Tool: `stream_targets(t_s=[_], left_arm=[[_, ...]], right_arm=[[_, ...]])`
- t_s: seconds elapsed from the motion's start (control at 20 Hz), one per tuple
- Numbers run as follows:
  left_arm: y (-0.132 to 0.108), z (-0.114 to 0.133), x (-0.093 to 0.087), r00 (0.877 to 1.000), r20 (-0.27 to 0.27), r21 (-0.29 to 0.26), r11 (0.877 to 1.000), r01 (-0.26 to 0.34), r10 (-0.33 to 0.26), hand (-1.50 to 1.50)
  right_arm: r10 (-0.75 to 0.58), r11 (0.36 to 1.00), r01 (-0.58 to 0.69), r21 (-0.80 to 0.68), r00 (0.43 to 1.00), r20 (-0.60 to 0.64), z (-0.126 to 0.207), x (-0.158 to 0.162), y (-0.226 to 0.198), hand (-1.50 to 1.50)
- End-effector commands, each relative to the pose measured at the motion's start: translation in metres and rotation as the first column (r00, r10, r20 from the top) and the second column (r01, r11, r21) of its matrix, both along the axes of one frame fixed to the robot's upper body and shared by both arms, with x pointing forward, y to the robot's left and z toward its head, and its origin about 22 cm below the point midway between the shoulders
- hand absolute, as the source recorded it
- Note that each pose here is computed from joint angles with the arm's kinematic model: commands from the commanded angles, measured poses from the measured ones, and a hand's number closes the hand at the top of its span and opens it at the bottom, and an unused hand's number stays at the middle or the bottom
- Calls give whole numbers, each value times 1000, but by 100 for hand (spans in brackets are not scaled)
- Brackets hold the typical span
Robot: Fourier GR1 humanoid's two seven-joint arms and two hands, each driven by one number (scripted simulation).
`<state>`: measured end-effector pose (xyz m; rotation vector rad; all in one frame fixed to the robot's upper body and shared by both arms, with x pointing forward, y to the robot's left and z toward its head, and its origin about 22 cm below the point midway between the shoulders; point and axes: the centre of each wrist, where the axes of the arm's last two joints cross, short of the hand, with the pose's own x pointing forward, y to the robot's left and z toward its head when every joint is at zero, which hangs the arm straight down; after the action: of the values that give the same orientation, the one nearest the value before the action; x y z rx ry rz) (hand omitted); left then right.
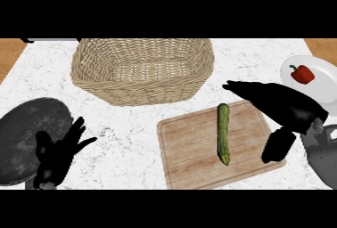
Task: Pick the squash from the cutting board and place it in the basket
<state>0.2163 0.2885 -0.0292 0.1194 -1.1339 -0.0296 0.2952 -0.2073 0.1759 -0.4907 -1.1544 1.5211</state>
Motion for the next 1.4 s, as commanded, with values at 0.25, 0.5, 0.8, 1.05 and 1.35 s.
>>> stream_targets(t_s=[0.25,0.5,0.8,1.05,1.35], left_arm=[[11,-21,-21,992,-122,32,999,-34,37,0],[5,-17,-5,992,-122,31,999,-28,31,0],[-30,-36,-9,993,-114,27,1000,-4,7,0],[-7,-26,-9,991,-132,34,999,-14,19,0],[2,-11,-18,991,-132,27,999,-19,22,0]], right_arm=[[-3,1000,3,-4,1000,17,-52,-4,4,-150],[-3,1000,3,6,1000,17,-60,0,4,-150],[3,1000,-4,24,1000,28,-82,10,21,-150],[19,1000,-19,-1,1000,16,-82,10,24,-150],[-9,994,4,-107,999,-38,-97,19,8,-150]])
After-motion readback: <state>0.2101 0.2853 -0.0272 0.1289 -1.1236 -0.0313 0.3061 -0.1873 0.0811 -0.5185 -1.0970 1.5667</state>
